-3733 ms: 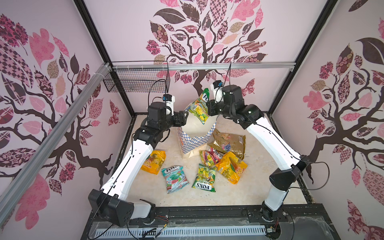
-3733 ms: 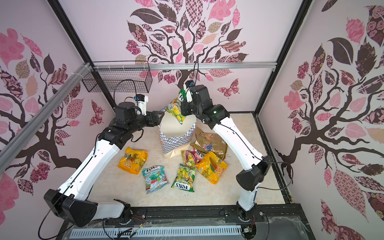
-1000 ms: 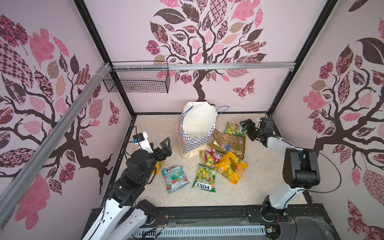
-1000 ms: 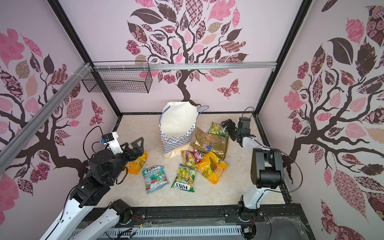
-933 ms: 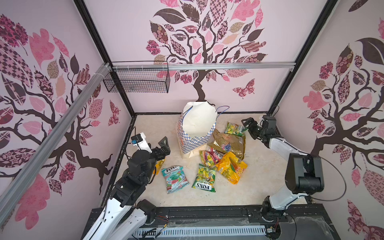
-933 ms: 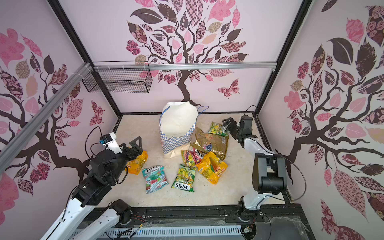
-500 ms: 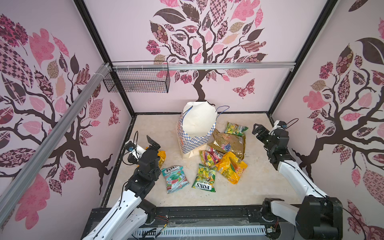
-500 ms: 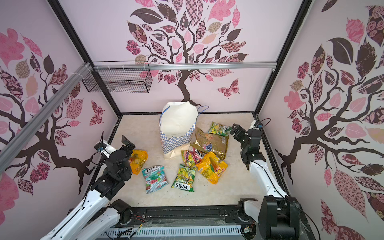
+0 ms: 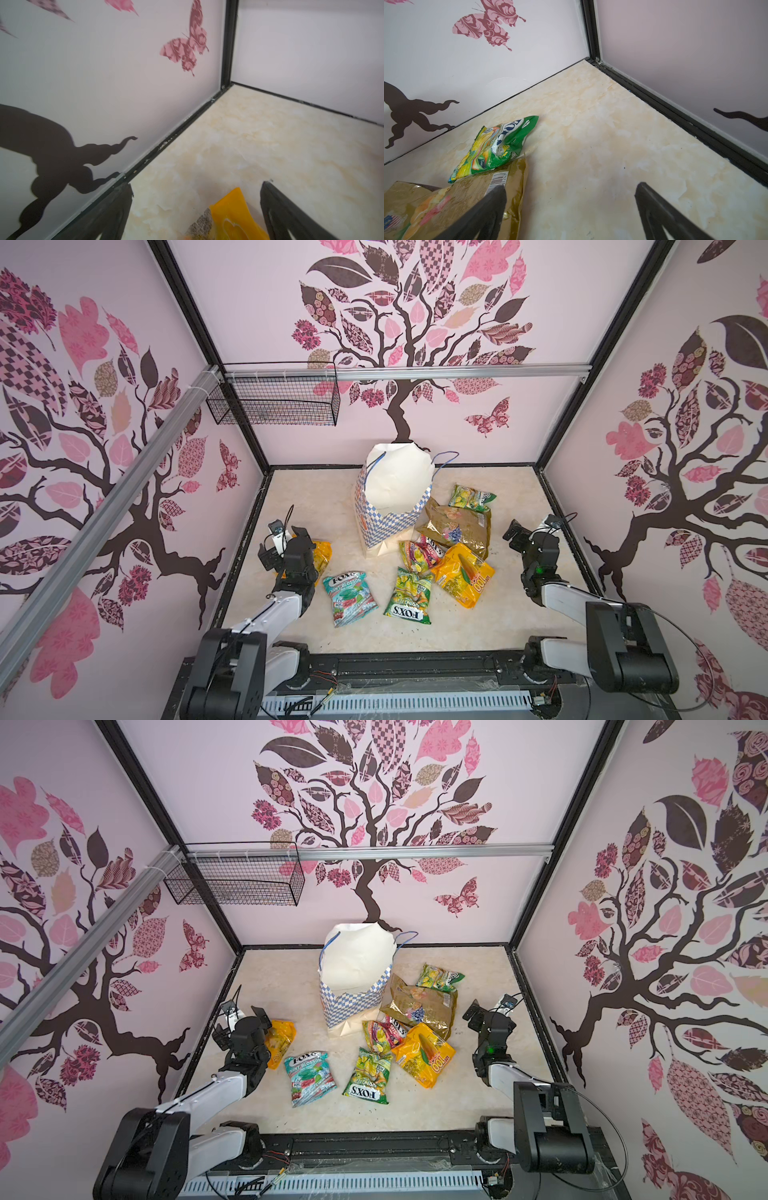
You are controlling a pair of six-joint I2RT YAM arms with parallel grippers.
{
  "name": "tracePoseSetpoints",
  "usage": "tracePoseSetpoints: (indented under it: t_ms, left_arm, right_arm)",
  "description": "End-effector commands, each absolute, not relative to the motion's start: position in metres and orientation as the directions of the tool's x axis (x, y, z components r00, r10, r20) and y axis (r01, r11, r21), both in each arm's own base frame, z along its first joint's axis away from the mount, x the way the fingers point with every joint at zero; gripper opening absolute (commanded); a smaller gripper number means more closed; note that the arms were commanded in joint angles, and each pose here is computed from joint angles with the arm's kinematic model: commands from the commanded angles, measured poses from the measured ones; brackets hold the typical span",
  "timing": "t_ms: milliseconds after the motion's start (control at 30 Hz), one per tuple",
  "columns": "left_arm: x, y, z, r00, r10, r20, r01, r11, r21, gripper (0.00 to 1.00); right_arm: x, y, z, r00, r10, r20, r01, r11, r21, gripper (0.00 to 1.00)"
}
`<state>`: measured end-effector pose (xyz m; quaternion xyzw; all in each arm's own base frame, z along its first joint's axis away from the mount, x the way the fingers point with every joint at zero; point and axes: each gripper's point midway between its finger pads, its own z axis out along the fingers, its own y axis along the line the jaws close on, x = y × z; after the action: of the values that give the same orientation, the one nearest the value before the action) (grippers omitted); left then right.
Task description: Take the snacks out of the paper bag
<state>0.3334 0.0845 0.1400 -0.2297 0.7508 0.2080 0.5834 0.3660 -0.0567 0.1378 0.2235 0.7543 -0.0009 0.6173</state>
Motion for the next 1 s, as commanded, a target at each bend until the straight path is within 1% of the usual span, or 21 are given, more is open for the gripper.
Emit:
tracePoseSetpoints:
  t_ms: [0, 33, 67, 100, 167, 200, 267, 300, 367, 467, 500, 567, 967]
  left_arm:
    - [0.362, 0.066, 0.139, -0.147, -0.114, -0.982, -0.416, 0.909, -0.043, 0.95]
    - [0.367, 0.063, 0.13, -0.156, -0.119, -0.98, -0.39, 0.919, -0.05, 0.95]
    - [0.374, 0.058, 0.126, -0.138, -0.111, -0.984, -0.341, 0.938, -0.058, 0.96]
    - [0.379, 0.052, 0.119, -0.155, -0.096, -0.983, -0.302, 0.952, -0.045, 0.95]
    - [0.379, 0.056, 0.11, -0.189, -0.121, -0.975, -0.315, 0.947, -0.056, 0.97]
    - [0.38, 0.054, 0.109, -0.203, -0.123, -0.971, -0.297, 0.953, -0.059, 0.98]
    - [0.388, 0.048, 0.106, -0.222, -0.102, -0.97, -0.257, 0.966, -0.043, 0.99]
    - [0.394, 0.045, 0.105, -0.242, -0.092, -0.966, -0.241, 0.97, -0.032, 0.98]
    - [0.393, 0.044, 0.102, -0.271, -0.096, -0.958, -0.24, 0.97, -0.029, 0.99]
    - [0.394, 0.044, 0.103, -0.262, -0.089, -0.961, -0.236, 0.971, -0.026, 0.99]
    - [0.393, 0.044, 0.102, -0.272, -0.093, -0.958, -0.239, 0.971, -0.027, 0.99]
    - [0.393, 0.044, 0.102, -0.266, -0.088, -0.96, -0.237, 0.971, -0.024, 0.99]
    - [0.393, 0.044, 0.102, -0.27, -0.089, -0.959, -0.241, 0.97, -0.023, 0.99]
  right_arm:
    - [0.386, -0.046, 0.173, -0.035, 0.218, -0.975, 0.255, 0.946, 0.202, 1.0]
    - [0.391, -0.042, 0.174, -0.049, 0.198, -0.979, 0.24, 0.954, 0.181, 1.0]
    - [0.395, -0.037, 0.175, -0.057, 0.162, -0.985, 0.229, 0.963, 0.145, 1.0]
    - [0.399, -0.032, 0.175, -0.071, 0.137, -0.988, 0.214, 0.969, 0.119, 1.0]
    - [0.4, -0.026, 0.162, -0.162, 0.13, -0.978, 0.208, 0.973, 0.095, 1.0]
    - [0.396, -0.024, 0.156, -0.206, 0.119, -0.971, 0.217, 0.974, 0.073, 1.0]
    - [0.388, -0.027, 0.154, -0.181, 0.137, -0.974, 0.234, 0.968, 0.093, 1.0]
    - [0.386, -0.024, 0.15, -0.18, 0.129, -0.975, 0.214, 0.973, 0.089, 1.0]
    - [0.39, -0.018, 0.133, -0.236, 0.117, -0.965, 0.185, 0.98, 0.073, 1.0]
    - [0.386, -0.013, 0.121, -0.176, 0.103, -0.979, 0.152, 0.985, 0.076, 1.0]
    - [0.387, -0.012, 0.114, -0.19, 0.1, -0.977, 0.146, 0.987, 0.072, 1.0]
    - [0.385, -0.011, 0.113, -0.176, 0.098, -0.98, 0.139, 0.988, 0.073, 1.0]
    - [0.383, -0.012, 0.112, -0.174, 0.102, -0.979, 0.146, 0.986, 0.076, 0.99]
